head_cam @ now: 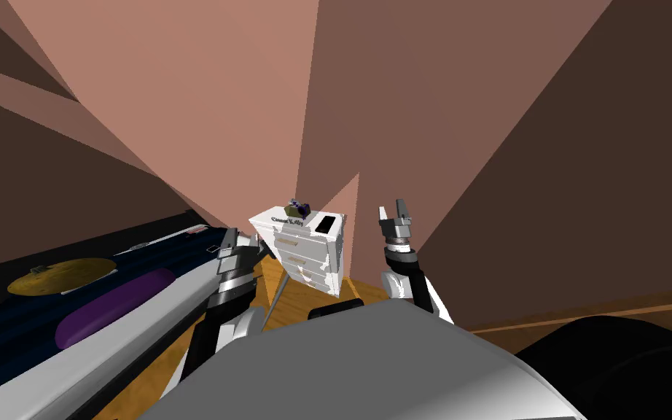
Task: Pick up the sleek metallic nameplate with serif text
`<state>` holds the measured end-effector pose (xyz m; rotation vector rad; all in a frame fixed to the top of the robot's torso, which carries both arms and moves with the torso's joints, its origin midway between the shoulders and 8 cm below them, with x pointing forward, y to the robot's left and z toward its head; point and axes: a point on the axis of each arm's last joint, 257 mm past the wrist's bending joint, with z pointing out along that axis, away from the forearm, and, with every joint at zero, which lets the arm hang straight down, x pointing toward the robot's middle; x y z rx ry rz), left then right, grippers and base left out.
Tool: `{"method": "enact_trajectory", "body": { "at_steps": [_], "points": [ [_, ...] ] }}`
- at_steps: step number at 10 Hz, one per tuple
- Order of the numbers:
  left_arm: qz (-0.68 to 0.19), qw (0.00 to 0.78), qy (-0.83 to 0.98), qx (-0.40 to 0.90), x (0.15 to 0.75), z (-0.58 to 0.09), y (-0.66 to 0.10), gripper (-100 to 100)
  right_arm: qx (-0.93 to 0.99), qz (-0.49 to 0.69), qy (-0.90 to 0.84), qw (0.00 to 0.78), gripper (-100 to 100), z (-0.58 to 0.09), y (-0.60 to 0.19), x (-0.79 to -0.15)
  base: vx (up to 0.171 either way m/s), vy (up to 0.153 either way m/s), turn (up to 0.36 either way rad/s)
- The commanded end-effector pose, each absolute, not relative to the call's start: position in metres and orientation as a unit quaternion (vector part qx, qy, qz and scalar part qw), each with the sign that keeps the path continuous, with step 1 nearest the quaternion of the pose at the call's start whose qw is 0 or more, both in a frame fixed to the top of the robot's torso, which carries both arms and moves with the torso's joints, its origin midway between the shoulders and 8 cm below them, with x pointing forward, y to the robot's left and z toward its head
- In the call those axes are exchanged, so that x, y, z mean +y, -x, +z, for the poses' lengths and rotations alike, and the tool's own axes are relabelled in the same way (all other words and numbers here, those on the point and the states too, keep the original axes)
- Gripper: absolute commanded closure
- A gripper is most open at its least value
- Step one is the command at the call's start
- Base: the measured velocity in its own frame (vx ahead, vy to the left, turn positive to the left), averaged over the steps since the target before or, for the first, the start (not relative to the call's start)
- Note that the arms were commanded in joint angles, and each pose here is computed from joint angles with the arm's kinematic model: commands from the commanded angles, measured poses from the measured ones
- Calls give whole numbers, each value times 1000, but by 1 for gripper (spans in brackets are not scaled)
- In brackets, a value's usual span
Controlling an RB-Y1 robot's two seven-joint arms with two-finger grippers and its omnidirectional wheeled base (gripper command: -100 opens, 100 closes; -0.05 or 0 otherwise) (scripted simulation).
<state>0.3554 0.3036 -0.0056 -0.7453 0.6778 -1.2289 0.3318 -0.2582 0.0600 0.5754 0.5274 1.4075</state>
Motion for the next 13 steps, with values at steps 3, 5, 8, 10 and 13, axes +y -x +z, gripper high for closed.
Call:
{"method": "enact_trajectory", "body": {
  "at_steps": [3, 5, 8, 10, 13],
  "points": [
    [-540, 700, 317, 344, 302, -10, -383, -100, 236, 630, -258, 693, 0, 60, -332, -258, -29, 127, -73],
    [-525, 700, 313, 369, 304, -16, -405, -100, 236, 630, -258, 693, 0, 60, -332, -258, -39, 180, -97],
    [-518, 702, 309, 379, 305, -14, -419, -100, 236, 630, -258, 693, 0, 60, -332, -258, -14, 105, -42],
    [-508, 703, 307, 391, 308, -15, -435, -100, 236, 630, -258, 693, 0, 60, -332, -258, -27, 98, -49],
    [-479, 706, 312, 419, 319, -23, -465, -100, 236, 630, -258, 693, 0, 60, -332, -258, -27, 101, -56]
  ]
}}
